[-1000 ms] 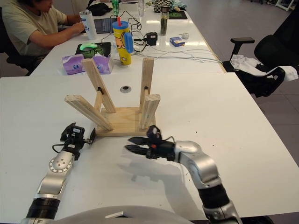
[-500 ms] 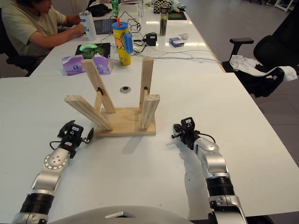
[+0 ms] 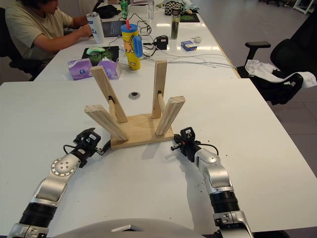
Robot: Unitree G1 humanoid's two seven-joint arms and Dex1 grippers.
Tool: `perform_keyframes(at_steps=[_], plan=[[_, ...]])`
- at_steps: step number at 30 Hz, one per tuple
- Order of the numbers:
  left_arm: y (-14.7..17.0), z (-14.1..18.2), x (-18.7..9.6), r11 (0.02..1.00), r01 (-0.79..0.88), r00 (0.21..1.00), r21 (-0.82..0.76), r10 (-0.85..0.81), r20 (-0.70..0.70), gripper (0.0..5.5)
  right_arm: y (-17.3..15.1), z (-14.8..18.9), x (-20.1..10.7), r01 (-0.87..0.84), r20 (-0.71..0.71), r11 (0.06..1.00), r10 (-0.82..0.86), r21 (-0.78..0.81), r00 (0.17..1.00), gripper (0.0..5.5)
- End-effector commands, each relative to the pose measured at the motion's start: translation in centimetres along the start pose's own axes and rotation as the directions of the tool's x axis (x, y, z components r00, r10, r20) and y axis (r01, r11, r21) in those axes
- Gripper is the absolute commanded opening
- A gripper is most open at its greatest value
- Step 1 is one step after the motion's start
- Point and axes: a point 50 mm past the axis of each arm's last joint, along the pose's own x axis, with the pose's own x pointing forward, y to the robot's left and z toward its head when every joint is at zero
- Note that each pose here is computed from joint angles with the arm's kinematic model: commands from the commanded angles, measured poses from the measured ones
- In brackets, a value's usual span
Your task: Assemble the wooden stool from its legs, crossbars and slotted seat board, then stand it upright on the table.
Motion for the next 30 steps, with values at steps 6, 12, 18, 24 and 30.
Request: perform_keyframes(at_steps=[6, 12, 18, 24, 30], plan=[[-4.7, 5.1, -0.9, 0.943, 0.29, 0.953, -0.165, -0.268, 0.143, 4.4, 2.4, 5.3, -0.3, -0.211, 0.193, 0.974, 0.193, 0.079, 0.962, 0.01], [-4.7, 8.2, -1.9, 0.928, 0.339, 0.932, -0.157, -0.309, 0.187, 4.4, 3.3, 8.0, -1.2, -0.269, 0.296, 0.953, 0.218, 0.143, 0.93, 0.01], [-3.0, 11.1, -2.7, 0.935, 0.313, 0.93, -0.168, -0.266, 0.252, 4.4, 3.2, 8.2, -1.6, -0.252, 0.265, 0.958, 0.209, 0.139, 0.941, 0.01], [-1.9, 12.4, -3.0, 0.937, 0.303, 0.929, -0.173, -0.251, 0.271, 4.4, 2.2, 6.5, -1.7, -0.182, 0.176, 0.976, 0.16, 0.116, 0.971, 0.01], [-2.2, 10.9, -2.9, 0.941, 0.313, 0.937, -0.127, -0.284, 0.204, 4.4, 2.1, 5.0, -1.7, -0.177, 0.137, 0.977, 0.161, 0.121, 0.978, 0.01]])
